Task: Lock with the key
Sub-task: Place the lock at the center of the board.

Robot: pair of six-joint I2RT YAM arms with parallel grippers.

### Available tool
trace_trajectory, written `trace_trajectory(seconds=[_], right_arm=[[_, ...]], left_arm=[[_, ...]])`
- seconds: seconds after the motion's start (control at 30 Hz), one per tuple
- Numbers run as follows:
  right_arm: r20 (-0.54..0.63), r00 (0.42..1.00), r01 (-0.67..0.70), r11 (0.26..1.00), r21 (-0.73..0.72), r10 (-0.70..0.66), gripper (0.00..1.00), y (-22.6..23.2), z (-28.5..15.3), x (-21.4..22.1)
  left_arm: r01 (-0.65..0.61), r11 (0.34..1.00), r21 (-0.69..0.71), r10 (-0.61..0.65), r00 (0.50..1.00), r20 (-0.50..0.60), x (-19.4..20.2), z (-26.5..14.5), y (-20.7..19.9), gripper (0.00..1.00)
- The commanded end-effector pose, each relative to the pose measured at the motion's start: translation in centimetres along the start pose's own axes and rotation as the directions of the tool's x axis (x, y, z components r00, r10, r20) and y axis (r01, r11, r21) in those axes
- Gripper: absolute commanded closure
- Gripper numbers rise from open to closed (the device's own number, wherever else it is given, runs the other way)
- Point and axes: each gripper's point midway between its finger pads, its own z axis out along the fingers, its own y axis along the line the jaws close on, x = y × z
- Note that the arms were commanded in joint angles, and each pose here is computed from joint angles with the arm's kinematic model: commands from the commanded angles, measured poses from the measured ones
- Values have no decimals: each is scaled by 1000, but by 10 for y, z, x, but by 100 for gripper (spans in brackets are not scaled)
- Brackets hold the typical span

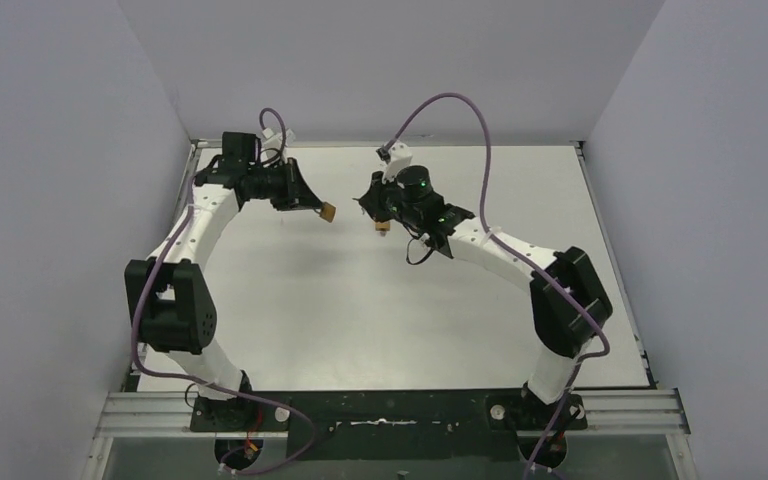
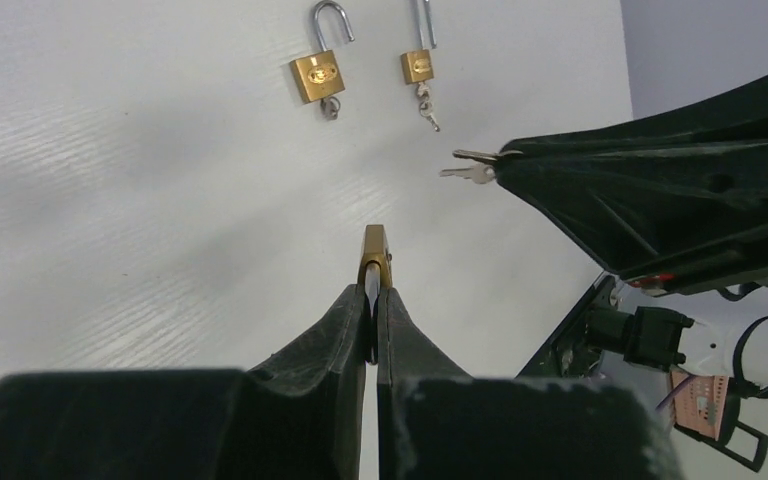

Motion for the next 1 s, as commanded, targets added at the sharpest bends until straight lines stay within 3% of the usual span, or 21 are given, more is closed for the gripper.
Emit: trace_trajectory(seconds=[0.0, 0.1, 0.2, 0.37, 0.6, 0.97], right_arm=[[42, 999, -40, 970, 241, 30, 100, -34, 26, -4], [-5, 997, -66, 955, 291, 71, 100, -46, 46, 17], [-45, 995, -66, 945, 321, 84, 100, -51, 62, 34], [-62, 991, -91, 948, 306, 115, 100, -39, 79, 50], [-49, 982, -164, 949, 271, 184, 100, -19, 98, 67], [-1, 931, -357, 907, 224, 366, 100, 4, 132, 97]], left_arm=[[-30, 1000, 9, 30, 996, -87, -11, 3, 3, 100], [-21, 997, -80, 6, 985, -171, -2, 20, 36, 100], [-52, 969, -240, 12, 986, -164, -3, 19, 66, 100], [-111, 825, -555, 89, 994, -67, -10, 8, 105, 100], [-124, 695, -708, 100, 992, -75, 13, 25, 129, 100], [-59, 664, -745, 147, 988, 53, 12, 27, 136, 100]])
